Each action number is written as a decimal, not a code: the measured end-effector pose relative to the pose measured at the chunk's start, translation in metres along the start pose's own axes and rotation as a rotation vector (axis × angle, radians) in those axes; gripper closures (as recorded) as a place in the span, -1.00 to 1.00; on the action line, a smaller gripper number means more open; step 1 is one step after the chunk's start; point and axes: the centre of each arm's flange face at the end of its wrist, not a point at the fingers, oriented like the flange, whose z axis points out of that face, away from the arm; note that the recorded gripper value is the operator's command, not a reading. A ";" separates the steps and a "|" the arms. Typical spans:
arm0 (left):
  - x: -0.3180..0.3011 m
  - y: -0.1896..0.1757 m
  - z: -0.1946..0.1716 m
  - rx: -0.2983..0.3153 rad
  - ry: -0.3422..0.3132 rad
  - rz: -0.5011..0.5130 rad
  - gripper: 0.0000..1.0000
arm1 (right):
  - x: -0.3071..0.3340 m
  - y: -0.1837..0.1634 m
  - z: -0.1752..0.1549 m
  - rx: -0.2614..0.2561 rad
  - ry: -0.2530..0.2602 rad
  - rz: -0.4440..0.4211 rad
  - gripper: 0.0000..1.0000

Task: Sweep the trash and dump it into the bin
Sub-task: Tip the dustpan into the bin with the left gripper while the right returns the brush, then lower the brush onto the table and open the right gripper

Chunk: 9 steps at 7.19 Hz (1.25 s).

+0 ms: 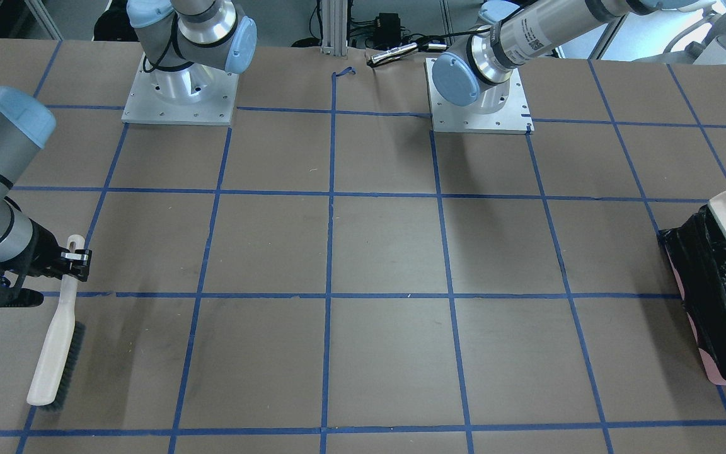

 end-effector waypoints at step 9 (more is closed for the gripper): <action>-0.017 0.036 -0.009 -0.410 0.021 0.183 1.00 | 0.022 -0.008 0.029 -0.019 -0.006 0.029 -0.31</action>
